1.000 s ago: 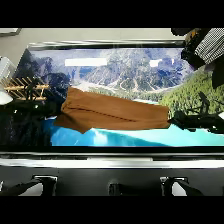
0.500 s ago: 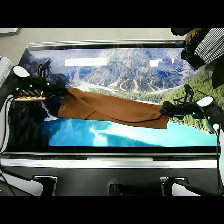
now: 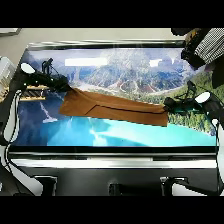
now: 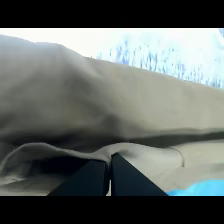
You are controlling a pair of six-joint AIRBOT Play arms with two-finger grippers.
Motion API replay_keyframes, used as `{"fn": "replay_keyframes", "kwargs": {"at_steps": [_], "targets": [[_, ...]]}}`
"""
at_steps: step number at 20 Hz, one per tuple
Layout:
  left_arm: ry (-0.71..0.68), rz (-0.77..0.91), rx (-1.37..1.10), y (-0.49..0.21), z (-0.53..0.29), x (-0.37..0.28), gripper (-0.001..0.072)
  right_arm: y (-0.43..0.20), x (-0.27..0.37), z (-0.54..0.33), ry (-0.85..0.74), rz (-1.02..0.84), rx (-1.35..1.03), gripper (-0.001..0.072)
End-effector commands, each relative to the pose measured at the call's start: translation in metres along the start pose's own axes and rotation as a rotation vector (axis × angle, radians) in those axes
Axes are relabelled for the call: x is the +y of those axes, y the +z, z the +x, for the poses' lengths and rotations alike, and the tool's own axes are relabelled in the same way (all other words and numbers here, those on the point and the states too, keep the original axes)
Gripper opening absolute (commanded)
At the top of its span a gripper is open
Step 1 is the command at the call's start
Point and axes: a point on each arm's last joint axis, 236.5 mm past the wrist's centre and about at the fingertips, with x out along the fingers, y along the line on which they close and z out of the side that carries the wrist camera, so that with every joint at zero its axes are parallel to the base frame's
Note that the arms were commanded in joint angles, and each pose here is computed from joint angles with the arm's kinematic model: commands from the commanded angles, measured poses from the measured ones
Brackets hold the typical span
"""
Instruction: Fold the clothes and pants, and hang the long-sleeved shirts on hangers.
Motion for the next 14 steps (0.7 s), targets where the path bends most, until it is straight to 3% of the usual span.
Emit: {"fn": "replay_keyframes", "kwargs": {"at_steps": [1,10,11,13,14], "targets": [[0.005,-0.014,-0.019,0.007,0.007,0.008,0.0011,0.007,-0.006,0.000,-0.026,0.015,-0.026,0.0032],[0.008,-0.038,0.025,-0.002,0.041,0.021,0.0017,-0.002,-0.022,0.034,-0.041,0.067,0.029,0.0035],[0.009,-0.037,0.015,0.001,0.040,0.020,0.0044,-0.003,-0.021,0.034,-0.036,0.072,0.033,0.0089],[0.008,-0.020,-0.009,0.010,0.032,0.016,0.0193,-0.004,-0.016,0.022,-0.016,0.081,0.051,0.0240],[0.006,-0.006,-0.029,0.017,0.022,0.011,0.0194,-0.003,-0.015,0.008,-0.014,0.075,0.063,0.0357]]}}
